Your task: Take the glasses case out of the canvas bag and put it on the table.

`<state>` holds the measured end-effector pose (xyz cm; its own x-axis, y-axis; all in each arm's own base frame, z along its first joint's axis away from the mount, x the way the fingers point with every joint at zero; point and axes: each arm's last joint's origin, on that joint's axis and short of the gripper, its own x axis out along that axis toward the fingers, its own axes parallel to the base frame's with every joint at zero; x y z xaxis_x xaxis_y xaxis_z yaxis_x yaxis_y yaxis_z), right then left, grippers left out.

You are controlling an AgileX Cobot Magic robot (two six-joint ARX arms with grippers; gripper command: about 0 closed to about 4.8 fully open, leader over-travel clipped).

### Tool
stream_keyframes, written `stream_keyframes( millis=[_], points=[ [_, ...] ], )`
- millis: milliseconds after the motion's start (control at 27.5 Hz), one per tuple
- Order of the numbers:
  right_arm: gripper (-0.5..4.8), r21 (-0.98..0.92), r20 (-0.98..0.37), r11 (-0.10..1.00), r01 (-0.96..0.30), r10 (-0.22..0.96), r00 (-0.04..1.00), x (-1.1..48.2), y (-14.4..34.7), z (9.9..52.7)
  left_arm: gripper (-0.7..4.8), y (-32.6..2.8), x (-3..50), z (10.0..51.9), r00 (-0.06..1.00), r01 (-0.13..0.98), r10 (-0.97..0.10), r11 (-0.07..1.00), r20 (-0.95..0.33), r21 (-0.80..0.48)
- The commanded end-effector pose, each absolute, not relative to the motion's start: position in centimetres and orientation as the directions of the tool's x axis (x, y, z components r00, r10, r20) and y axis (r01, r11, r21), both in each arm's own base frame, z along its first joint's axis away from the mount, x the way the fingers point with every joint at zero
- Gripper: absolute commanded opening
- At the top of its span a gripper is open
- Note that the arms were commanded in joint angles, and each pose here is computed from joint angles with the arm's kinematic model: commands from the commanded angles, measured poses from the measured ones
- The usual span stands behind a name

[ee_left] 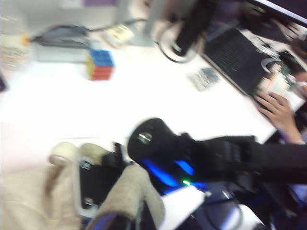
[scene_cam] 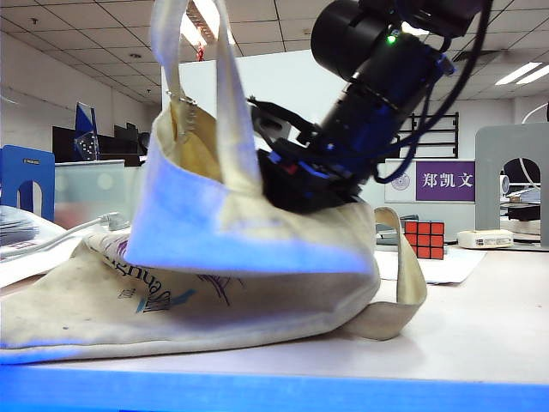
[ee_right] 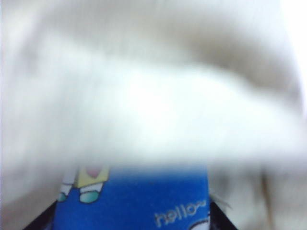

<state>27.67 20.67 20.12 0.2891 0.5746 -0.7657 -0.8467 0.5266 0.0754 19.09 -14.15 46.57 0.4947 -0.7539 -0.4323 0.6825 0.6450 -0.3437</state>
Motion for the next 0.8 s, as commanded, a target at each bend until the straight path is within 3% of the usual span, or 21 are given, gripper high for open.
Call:
stream_keyframes(
  millis=[36, 182, 363, 545, 690, 799],
  points=[
    [3.22, 0.068, -0.764, 0.523, -0.849, 0.575, 0.293, 27.2, 20.4, 21.1, -0.06, -13.0, 20.0, 46.7, 0.596, 0.646, -0.684, 0.72, -0.421, -0.256],
    [3.22, 0.024, -0.728, 0.536, -0.844, 0.588, 0.352, 26.3, 19.6, 23.8, -0.06, -12.5, 22.4, 45.4, 0.732, 0.486, -0.497, 0.86, -0.466, -0.153],
    [3.22, -0.041, -0.67, 0.589, -0.807, 0.583, 0.46, 25.1, 17.3, 27.5, -0.06, -12.2, 27.0, 41.3, 0.746, 0.387, -0.401, 0.911, -0.531, -0.145],
    [3.22, -0.089, -0.67, 0.701, -0.708, 0.484, 0.563, 24.7, 12.6, 29.8, -0.06, -10.8, 31.6, 35.8, 0.754, 0.229, -0.268, 0.963, -0.6, -0.143],
    [3.22, -0.065, -0.695, 0.816, -0.575, 0.376, 0.613, 25.9, 7.8, 29.8, -0.06, -10.3, 33.4, 33.4, 0.737, 0.148, -0.144, 0.988, -0.661, -0.051],
    [3.22, -0.031, -0.696, 0.869, -0.494, 0.336, 0.635, 26.6, 5.2, 28.2, -0.06, -10.3, 33.5, 33.5, 0.748, 0.136, -0.157, 0.987, -0.645, -0.082]
  ],
)
